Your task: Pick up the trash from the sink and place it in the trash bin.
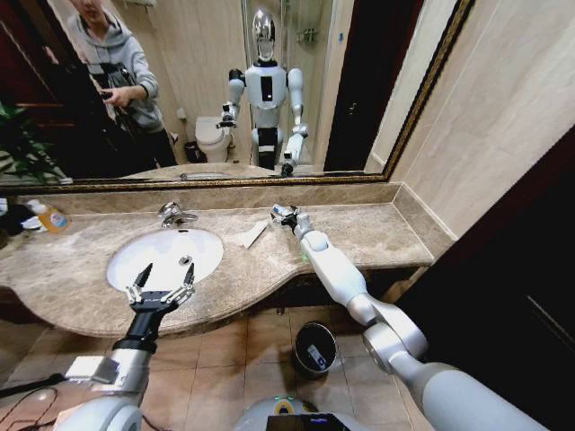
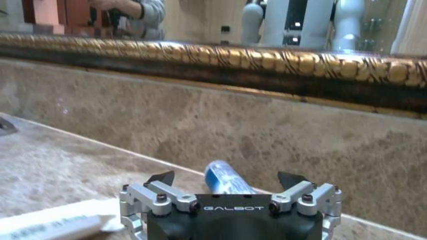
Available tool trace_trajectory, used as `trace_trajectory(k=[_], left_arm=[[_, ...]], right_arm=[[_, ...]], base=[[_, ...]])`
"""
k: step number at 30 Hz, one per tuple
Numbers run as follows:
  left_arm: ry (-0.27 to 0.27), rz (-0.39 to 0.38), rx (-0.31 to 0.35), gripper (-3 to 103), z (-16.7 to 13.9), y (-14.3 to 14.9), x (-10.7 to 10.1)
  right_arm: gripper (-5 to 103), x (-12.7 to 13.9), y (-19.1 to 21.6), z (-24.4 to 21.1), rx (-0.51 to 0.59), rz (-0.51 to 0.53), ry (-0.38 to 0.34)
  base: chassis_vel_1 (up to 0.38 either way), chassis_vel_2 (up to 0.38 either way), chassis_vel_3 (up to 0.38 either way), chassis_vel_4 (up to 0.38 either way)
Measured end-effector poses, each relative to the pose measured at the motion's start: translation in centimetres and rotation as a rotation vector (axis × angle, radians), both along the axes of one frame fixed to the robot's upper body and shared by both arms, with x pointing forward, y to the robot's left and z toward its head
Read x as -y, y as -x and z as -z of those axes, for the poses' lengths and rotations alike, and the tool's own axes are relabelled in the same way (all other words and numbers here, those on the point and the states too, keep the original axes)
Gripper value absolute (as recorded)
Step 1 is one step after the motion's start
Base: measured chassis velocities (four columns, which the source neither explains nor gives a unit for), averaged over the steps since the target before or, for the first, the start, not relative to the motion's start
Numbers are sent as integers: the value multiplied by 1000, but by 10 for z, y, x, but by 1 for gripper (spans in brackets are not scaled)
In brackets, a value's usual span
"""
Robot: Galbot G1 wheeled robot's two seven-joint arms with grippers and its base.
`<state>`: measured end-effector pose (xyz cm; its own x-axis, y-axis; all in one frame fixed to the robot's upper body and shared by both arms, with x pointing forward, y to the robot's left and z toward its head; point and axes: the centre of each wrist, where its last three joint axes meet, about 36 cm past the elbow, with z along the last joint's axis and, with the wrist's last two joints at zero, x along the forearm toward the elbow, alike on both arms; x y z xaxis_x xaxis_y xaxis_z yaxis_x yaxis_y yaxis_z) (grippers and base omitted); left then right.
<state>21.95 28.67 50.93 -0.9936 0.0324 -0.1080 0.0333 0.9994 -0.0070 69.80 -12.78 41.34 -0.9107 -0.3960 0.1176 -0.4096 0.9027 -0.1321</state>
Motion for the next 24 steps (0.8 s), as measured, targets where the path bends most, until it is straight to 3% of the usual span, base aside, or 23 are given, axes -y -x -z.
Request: trace_trajectory(k=[8, 14, 16, 19, 23, 24], left_arm=[[0, 0, 0, 100, 0, 0, 0], [0, 0, 0, 100, 0, 0, 0], [0, 0, 0, 100, 0, 0, 0], [0, 0, 0, 100, 0, 0, 0], [0, 0, 0, 100, 0, 0, 0], [0, 0, 0, 100, 0, 0, 0]], right_arm=[[103, 20, -7, 13, -46, 23, 27], [84, 28, -5, 16, -56, 21, 38], [74, 28, -4, 15, -54, 16, 39], [68, 26, -2, 16, -53, 8, 45], [47, 21, 2, 18, -51, -8, 48], [47, 21, 2, 18, -51, -8, 48]], base=[[0, 0, 0, 0], [0, 0, 0, 0], [0, 0, 0, 0], [0, 0, 0, 0], [0, 0, 0, 0], [0, 0, 0, 0]])
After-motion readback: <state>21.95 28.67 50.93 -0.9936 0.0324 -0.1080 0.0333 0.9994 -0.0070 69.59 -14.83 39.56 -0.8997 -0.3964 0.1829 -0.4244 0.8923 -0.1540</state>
